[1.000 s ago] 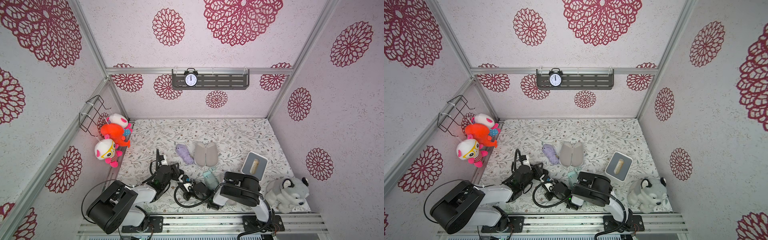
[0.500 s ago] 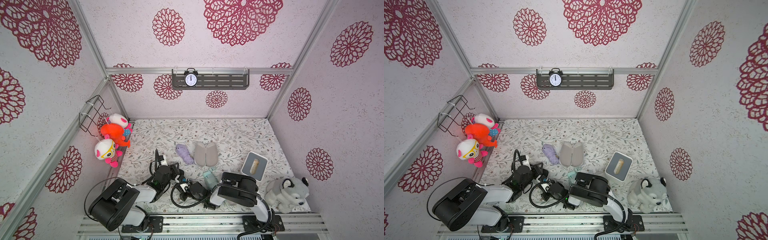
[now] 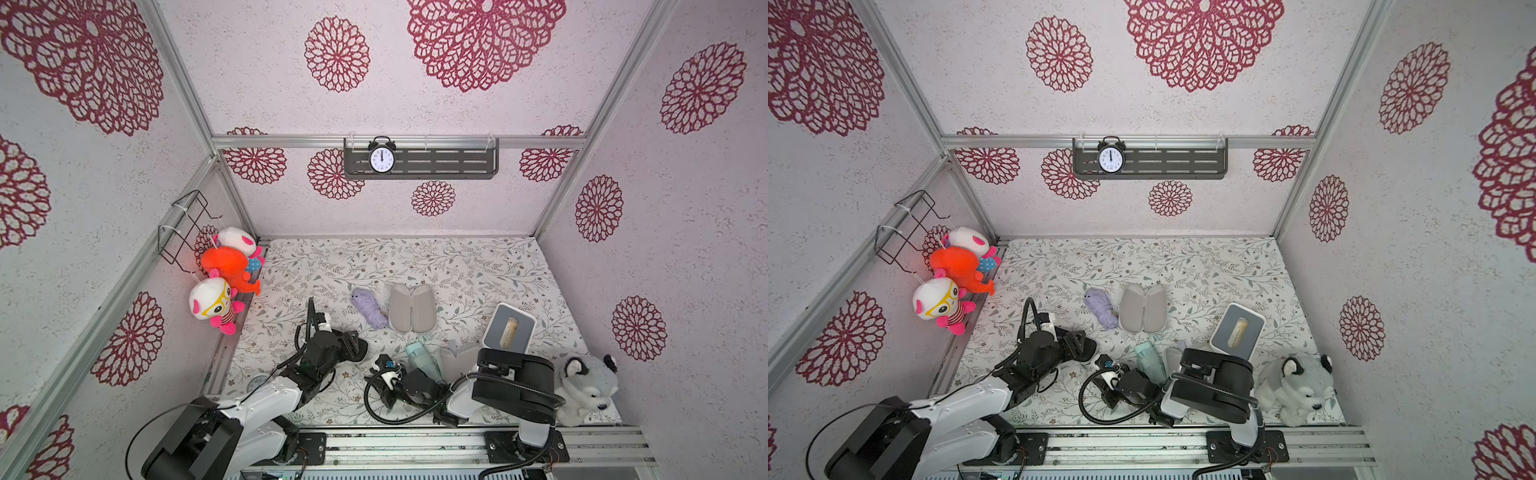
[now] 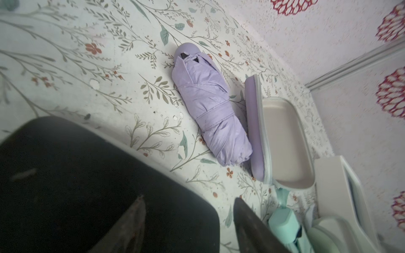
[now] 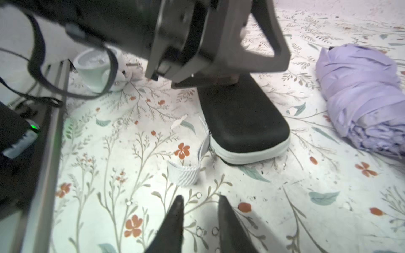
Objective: Put umbrellas into zippered umbrella sleeves
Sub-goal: Zip the zipper on the umbrella sleeve, then move the umbrella to the center of the board.
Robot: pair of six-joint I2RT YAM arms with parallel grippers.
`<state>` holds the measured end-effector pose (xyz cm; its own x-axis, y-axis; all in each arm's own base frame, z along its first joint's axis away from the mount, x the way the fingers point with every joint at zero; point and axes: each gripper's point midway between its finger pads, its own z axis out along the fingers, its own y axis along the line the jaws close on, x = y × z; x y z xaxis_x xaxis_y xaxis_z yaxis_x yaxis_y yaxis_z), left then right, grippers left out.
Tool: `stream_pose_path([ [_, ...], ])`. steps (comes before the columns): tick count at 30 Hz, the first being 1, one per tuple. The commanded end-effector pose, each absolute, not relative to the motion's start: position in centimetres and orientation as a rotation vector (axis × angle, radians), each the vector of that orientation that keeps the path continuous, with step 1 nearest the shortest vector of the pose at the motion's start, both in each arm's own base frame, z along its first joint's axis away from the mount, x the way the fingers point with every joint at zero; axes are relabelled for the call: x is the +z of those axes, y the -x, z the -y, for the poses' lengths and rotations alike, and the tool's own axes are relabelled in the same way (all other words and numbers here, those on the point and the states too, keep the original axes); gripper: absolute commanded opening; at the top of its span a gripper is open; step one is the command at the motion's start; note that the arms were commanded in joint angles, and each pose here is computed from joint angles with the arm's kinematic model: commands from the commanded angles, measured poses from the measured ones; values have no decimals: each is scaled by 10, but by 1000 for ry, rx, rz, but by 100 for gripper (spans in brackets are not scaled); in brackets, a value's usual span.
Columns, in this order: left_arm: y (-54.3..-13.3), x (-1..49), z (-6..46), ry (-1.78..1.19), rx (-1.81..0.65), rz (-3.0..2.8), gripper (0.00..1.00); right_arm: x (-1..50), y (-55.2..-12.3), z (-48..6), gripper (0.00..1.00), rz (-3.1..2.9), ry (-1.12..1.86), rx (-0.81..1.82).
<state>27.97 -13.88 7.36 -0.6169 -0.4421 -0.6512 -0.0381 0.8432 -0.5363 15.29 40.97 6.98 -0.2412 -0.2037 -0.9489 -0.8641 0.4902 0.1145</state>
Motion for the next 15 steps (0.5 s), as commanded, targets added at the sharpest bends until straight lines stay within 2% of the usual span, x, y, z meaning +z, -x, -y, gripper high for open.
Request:
stream_pose_path([
  [1,-267,89,132,315,-576,-2210,85,109,-152,-405,65,-1680,869,813],
  [2,-268,106,131,321,-600,-2164,96,117,-156,-400,91,-1689,848,786],
  [3,-269,128,130,315,-619,-2103,98,124,-160,-396,99,-1704,826,755],
  [6,-264,177,131,274,-687,-1990,98,146,-178,-373,99,-1754,734,608],
  [9,-260,201,141,235,-776,-1939,98,164,-190,-346,99,-1781,670,503],
  [12,-256,207,168,150,-882,-1961,98,175,-199,-318,99,-1837,596,468],
  [15,-248,196,201,48,-883,-2052,98,171,-207,-283,99,-1941,507,378],
])
